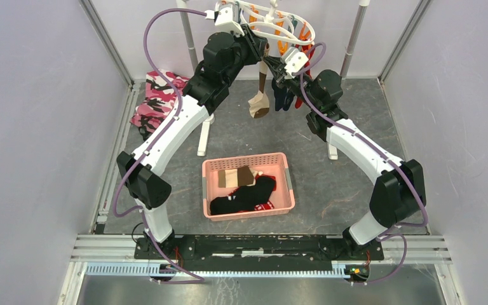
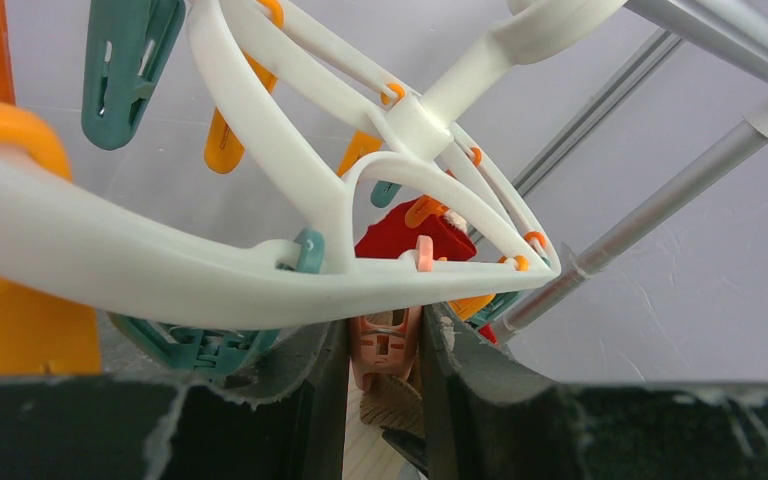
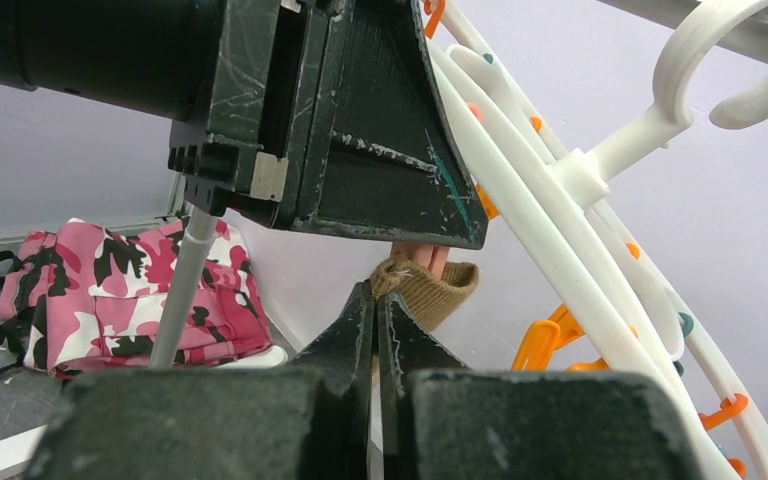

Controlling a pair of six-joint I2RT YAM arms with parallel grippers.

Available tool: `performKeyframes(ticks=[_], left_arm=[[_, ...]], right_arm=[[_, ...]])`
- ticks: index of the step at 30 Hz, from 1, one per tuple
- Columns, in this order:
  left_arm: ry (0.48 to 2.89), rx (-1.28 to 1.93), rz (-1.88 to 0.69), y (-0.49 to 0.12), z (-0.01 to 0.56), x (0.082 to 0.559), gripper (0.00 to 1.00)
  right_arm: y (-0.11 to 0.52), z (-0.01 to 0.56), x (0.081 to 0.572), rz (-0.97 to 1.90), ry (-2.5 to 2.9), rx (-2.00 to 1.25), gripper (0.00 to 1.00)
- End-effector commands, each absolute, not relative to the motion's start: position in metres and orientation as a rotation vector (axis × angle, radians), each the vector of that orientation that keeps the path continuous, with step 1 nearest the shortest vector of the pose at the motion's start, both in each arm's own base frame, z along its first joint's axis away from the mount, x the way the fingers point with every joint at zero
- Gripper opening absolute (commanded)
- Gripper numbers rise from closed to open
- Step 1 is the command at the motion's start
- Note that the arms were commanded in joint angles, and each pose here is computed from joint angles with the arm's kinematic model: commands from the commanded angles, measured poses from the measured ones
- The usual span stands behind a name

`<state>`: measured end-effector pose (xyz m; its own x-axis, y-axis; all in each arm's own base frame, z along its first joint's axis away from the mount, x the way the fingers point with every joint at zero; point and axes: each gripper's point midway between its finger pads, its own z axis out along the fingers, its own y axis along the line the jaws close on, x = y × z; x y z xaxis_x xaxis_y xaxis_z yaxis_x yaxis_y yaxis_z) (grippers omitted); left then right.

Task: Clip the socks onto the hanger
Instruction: Clamp the sock onto the hanger.

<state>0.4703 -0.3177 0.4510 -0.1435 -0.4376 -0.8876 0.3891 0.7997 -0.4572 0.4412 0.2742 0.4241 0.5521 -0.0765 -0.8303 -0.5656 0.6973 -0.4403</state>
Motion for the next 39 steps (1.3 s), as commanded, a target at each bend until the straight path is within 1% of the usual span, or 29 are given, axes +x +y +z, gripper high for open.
performKeyframes(ticks=[1,3,6,8,10,13,20,24,29,30,32,35,37,39], left_arm=[[1.482,-0.071,-0.785,-0.308,0.491,0.454,0.38],[1.484,-0.075,-0.784,-0.307,0.490,0.454,0.50],[1.486,-0.081,-0.783,-0.305,0.491,0.452,0.61],[1.487,-0.085,-0.784,-0.303,0.491,0.450,0.67],[1.488,-0.090,-0.787,-0.302,0.491,0.448,0.69],[1.489,-0.089,-0.801,-0.299,0.493,0.441,0.71],[1.491,-0.042,-0.870,-0.295,0.492,0.412,0.77],[1.486,-0.006,-0.905,-0.288,0.488,0.389,0.79],[1.452,0.089,-0.933,-0.276,0.474,0.352,0.88],[1.440,0.136,-0.943,-0.274,0.473,0.339,0.91],[1.449,0.203,-0.942,-0.271,0.452,0.323,0.95],[1.435,0.371,-0.988,-0.275,0.421,0.291,0.99],[1.421,0.469,-1.032,-0.278,0.393,0.269,1.00],[1.435,0.488,-1.053,-0.275,0.357,0.258,1.00]], right_arm=[[0.266,0.450,0.439,0.301,0.908,-0.727,0.00],[0.265,0.448,0.440,0.301,0.912,-0.726,0.00],[0.264,0.447,0.440,0.301,0.916,-0.725,0.00],[0.263,0.446,0.440,0.302,0.918,-0.724,0.00],[0.262,0.443,0.440,0.303,0.926,-0.725,0.00],[0.258,0.441,0.440,0.304,0.936,-0.720,0.06],[0.252,0.431,0.436,0.321,0.969,-0.727,0.28],[0.250,0.425,0.430,0.338,0.992,-0.740,0.37],[0.246,0.410,0.418,0.362,1.050,-0.753,0.50],[0.243,0.405,0.414,0.366,1.067,-0.752,0.52],[0.237,0.397,0.403,0.371,1.091,-0.749,0.55],[0.232,0.385,0.383,0.402,1.111,-0.758,0.58],[0.234,0.371,0.369,0.451,1.128,-0.785,0.60],[0.237,0.355,0.356,0.512,1.157,-0.799,0.62]])
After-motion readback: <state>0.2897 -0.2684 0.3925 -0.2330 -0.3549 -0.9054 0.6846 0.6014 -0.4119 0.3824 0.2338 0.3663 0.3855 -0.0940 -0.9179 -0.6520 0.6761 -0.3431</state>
